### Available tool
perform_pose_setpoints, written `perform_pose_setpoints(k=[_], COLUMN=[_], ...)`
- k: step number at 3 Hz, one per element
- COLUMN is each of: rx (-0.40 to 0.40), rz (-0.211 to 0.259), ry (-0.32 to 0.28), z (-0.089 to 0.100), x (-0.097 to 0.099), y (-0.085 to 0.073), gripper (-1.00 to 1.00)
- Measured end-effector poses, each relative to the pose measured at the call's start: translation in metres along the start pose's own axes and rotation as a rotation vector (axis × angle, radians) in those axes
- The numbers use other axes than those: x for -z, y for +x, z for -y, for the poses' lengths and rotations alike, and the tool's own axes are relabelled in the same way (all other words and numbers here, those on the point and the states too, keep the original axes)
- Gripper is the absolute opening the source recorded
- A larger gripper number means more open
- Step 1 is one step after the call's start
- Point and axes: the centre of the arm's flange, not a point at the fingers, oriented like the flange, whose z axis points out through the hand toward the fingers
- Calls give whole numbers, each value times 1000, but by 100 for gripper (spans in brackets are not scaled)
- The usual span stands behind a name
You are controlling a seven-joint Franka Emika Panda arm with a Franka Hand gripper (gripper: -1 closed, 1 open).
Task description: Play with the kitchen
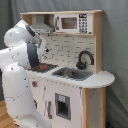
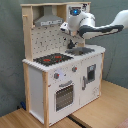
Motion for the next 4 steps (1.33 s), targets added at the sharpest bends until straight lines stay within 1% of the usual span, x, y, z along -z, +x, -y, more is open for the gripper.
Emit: perform_pose_setpoints(k=[1, 3, 4], rx=[35, 88, 129], rz=[38, 99, 122], ry=[-63, -198, -286], z=[16, 37, 56], x=[16, 55, 77], y=[7, 12, 19], gripper=[100, 100, 100])
